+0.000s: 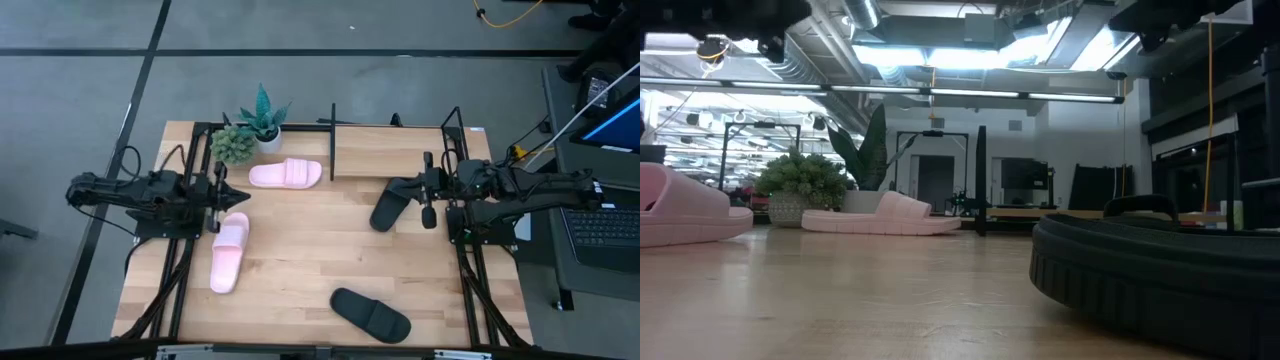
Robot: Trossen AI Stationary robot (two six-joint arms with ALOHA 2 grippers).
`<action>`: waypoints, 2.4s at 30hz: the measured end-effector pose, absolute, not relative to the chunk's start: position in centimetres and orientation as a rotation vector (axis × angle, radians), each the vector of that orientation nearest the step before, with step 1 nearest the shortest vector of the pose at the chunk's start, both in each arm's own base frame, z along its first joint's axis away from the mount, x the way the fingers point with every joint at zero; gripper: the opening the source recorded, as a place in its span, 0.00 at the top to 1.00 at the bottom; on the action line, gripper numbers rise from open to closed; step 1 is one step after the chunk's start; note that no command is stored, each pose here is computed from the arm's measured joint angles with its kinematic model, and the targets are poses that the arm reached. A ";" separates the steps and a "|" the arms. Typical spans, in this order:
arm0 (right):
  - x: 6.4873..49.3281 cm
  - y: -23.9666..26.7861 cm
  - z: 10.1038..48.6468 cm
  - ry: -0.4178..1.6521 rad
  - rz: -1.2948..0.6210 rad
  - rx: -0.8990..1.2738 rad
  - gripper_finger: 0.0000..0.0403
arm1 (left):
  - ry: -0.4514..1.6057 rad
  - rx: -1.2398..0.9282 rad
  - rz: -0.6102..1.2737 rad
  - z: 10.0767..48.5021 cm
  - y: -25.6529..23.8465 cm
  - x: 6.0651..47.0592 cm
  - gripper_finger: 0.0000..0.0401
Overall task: Pick and place slides into the shelf
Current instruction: Put the top pink slide on the shelf
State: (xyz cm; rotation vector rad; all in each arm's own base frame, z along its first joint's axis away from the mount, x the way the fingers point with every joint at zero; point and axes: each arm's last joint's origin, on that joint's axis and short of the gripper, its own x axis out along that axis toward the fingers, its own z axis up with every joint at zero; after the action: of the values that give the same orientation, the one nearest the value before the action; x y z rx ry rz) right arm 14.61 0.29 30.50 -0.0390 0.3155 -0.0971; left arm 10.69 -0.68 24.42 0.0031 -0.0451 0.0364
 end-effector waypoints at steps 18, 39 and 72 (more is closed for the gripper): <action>14.6 0.3 30.3 0.339 -0.086 -0.106 0.92 | 0.265 0.124 0.106 27.1 -0.9 15.6 1.00; 14.6 0.3 30.2 0.353 -0.070 -0.197 0.93 | 0.410 0.288 0.309 25.3 1.3 18.1 1.00; 14.6 0.3 30.1 0.354 -0.070 -0.195 0.97 | 0.697 0.469 0.369 20.6 5.2 21.6 0.97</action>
State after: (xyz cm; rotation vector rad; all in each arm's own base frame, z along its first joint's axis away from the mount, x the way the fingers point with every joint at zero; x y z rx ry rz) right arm 14.60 0.29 30.15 -0.1952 0.3536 -0.0698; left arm 21.62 5.18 20.64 0.4692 0.6966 0.3691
